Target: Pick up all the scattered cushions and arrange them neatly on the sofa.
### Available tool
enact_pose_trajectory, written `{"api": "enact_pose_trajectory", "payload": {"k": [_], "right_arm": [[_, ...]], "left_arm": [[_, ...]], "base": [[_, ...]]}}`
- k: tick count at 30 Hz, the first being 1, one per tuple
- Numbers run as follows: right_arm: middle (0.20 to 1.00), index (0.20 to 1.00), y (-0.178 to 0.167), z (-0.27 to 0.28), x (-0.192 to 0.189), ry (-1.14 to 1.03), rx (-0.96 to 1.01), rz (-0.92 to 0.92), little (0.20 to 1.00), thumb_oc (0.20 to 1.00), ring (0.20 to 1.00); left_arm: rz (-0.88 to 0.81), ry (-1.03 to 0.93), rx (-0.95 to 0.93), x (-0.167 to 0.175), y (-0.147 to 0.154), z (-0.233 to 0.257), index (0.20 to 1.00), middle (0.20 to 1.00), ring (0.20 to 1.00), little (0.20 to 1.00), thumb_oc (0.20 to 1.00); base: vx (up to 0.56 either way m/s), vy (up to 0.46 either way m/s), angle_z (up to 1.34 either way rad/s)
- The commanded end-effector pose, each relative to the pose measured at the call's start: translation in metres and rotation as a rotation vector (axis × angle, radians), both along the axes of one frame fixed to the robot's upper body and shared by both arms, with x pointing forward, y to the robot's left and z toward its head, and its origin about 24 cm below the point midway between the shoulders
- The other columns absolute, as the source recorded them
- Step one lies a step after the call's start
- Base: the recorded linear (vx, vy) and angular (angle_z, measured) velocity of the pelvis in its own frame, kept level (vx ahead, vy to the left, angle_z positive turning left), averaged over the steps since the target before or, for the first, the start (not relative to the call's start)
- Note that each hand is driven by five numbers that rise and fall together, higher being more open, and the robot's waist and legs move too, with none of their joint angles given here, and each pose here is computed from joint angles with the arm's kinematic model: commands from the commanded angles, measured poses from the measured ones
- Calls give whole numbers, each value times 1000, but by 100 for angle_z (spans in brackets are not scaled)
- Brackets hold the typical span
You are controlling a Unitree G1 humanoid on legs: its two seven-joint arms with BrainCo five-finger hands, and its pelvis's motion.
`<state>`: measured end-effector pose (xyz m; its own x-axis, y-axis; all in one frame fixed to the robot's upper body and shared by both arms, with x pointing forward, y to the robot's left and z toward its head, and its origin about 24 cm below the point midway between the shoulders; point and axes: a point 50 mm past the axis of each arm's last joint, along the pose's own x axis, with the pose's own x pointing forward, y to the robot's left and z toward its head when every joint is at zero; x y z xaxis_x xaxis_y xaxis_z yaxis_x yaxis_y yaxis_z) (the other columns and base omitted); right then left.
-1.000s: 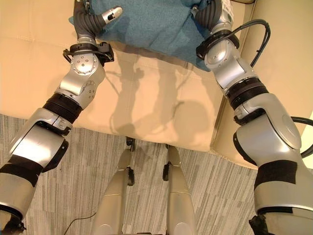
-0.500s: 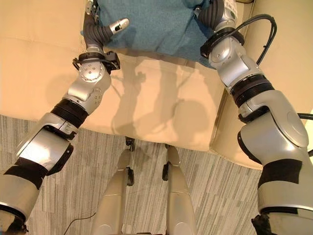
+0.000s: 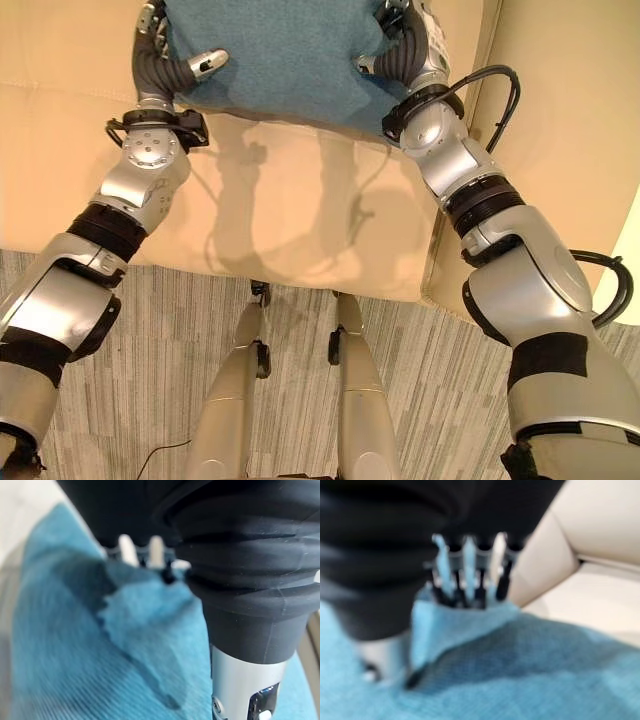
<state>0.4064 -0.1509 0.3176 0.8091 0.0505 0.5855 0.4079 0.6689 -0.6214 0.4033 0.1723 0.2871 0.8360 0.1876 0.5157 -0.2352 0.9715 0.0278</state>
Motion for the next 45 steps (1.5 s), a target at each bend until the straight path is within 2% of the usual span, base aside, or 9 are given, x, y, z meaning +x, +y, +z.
{"api": "enact_pose_trajectory", "payload": {"k": [1,4,5,17,21,27,34,41,45], "right_arm": [[1000,1000,25,34,-11,-120,-48,102,1000,1000,1000],[1000,1000,25,34,-11,-120,-48,102,1000,1000,1000],[1000,1000,5,34,-11,-116,-16,66,1000,1000,1000],[1000,1000,-82,19,-32,-111,-14,-58,1000,1000,1000],[1000,1000,-101,-9,-37,-51,-3,-79,1000,1000,1000],[1000,1000,-129,-118,-56,223,87,-79,1000,1000,1000],[1000,1000,-118,-272,-109,742,203,10,1000,1000,1000],[1000,1000,-115,-351,-156,1048,234,-56,1000,1000,1000],[1000,1000,-114,-417,-223,1344,316,-171,1000,1000,1000]], "left_arm": [[31,-171,24,-10,7,46,1000,1000,1000,1000,1000],[31,-171,24,-10,7,46,1000,1000,1000,1000,1000],[117,-141,10,-12,41,30,1000,1000,1000,1000,1000],[368,-40,-148,-56,157,-44,1000,1000,1000,1000,1000],[328,-36,-163,-72,158,-70,1000,1000,1000,1000,1000],[283,188,-171,-108,151,-164,1000,1000,1000,1000,1000],[139,796,-73,-176,125,-309,1000,1000,1000,1000,1000],[109,1157,-71,-237,114,-377,1000,1000,1000,1000,1000],[131,1503,-144,-310,100,-427,1000,1000,1000,1000,1000]], "base": [[0,0,0],[0,0,0],[0,0,0],[-1,-4,0],[6,-9,2],[48,-16,6],[73,18,5],[56,18,5],[81,-11,11]]}}
